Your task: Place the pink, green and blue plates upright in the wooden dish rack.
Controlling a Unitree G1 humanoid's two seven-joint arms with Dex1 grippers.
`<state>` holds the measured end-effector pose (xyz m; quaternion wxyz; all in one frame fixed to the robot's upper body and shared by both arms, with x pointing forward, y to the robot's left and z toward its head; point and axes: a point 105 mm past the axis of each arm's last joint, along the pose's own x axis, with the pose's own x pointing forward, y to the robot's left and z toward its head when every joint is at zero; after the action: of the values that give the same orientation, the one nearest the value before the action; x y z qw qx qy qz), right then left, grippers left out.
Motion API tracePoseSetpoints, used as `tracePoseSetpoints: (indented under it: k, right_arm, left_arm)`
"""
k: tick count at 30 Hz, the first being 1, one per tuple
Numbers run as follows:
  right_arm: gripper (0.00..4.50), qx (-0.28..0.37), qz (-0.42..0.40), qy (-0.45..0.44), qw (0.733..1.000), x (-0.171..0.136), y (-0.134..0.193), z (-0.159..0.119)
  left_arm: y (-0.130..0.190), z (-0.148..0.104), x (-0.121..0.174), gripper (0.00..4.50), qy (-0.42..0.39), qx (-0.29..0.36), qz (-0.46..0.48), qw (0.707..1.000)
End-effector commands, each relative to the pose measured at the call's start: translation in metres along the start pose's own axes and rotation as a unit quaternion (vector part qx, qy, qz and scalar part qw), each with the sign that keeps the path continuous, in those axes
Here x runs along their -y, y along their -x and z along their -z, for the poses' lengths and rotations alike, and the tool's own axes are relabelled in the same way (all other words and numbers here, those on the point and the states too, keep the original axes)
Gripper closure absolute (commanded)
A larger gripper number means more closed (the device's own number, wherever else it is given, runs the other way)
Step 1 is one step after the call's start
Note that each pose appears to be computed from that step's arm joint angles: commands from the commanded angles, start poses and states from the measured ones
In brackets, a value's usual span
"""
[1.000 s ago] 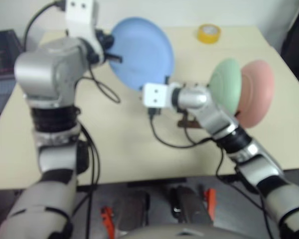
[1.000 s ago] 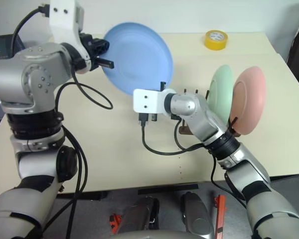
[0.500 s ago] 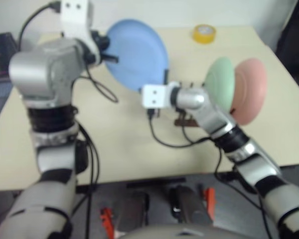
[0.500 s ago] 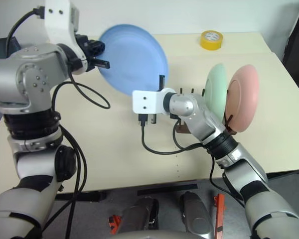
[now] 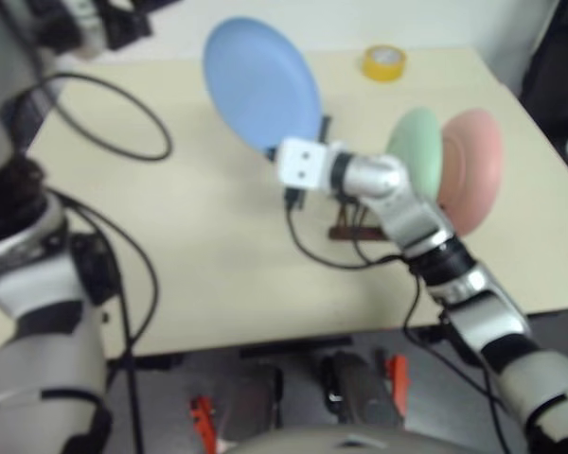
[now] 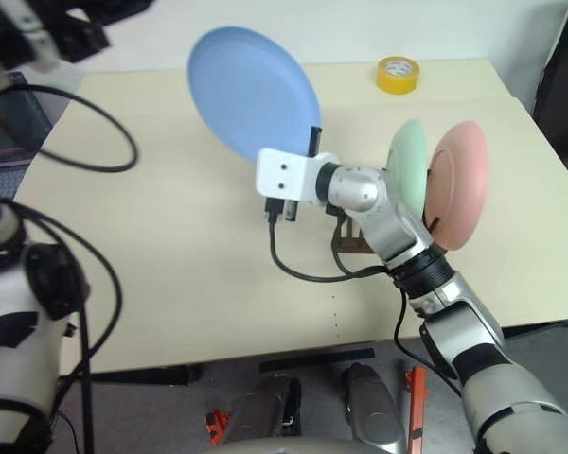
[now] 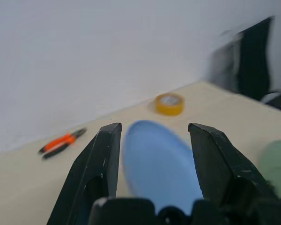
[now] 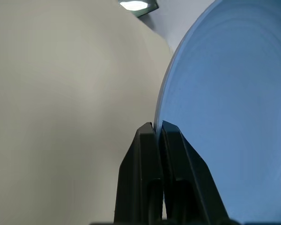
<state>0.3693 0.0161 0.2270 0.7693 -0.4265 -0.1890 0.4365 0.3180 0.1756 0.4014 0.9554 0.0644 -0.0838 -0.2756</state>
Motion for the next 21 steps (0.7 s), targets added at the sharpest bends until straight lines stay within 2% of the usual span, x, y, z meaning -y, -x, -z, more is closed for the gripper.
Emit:
tracePoseSetpoints:
  k: [1, 4, 7, 9, 12, 15, 21]
  right_arm:
    - [4.50, 0.047, 0.048, -0.068, 0.995, 0.035, 0.015, -0.012]
    - [4.50, 0.080, 0.080, -0.153, 0.982, 0.065, 0.036, -0.013]
    - [4.50, 0.103, 0.091, -0.209, 0.968, 0.082, 0.056, -0.010]
    - [4.50, 0.131, 0.100, -0.262, 0.951, 0.095, 0.071, -0.010]
    - [4.50, 0.166, 0.107, -0.324, 0.925, 0.112, 0.092, -0.016]
    - [4.50, 0.180, 0.103, -0.365, 0.907, 0.121, 0.110, -0.022]
    - [4.50, 0.193, 0.069, -0.444, 0.872, 0.116, 0.147, -0.036]
  left_arm:
    - [0.026, -0.019, 0.008, 2.02, -0.029, 0.053, 0.046, 0.997]
    - [0.045, -0.013, 0.011, 2.02, -0.053, 0.074, 0.080, 0.993]
    - [0.061, 0.010, 0.023, 2.02, -0.052, 0.074, 0.148, 0.985]
    - [0.063, 0.033, 0.027, 2.02, -0.034, 0.046, 0.173, 0.983]
    - [0.057, 0.080, 0.023, 2.02, -0.032, -0.039, 0.164, 0.985]
    - [0.054, 0.107, 0.026, 2.02, -0.035, -0.081, 0.172, 0.981]
    - [0.049, 0.126, 0.039, 2.02, -0.012, -0.092, 0.208, 0.974]
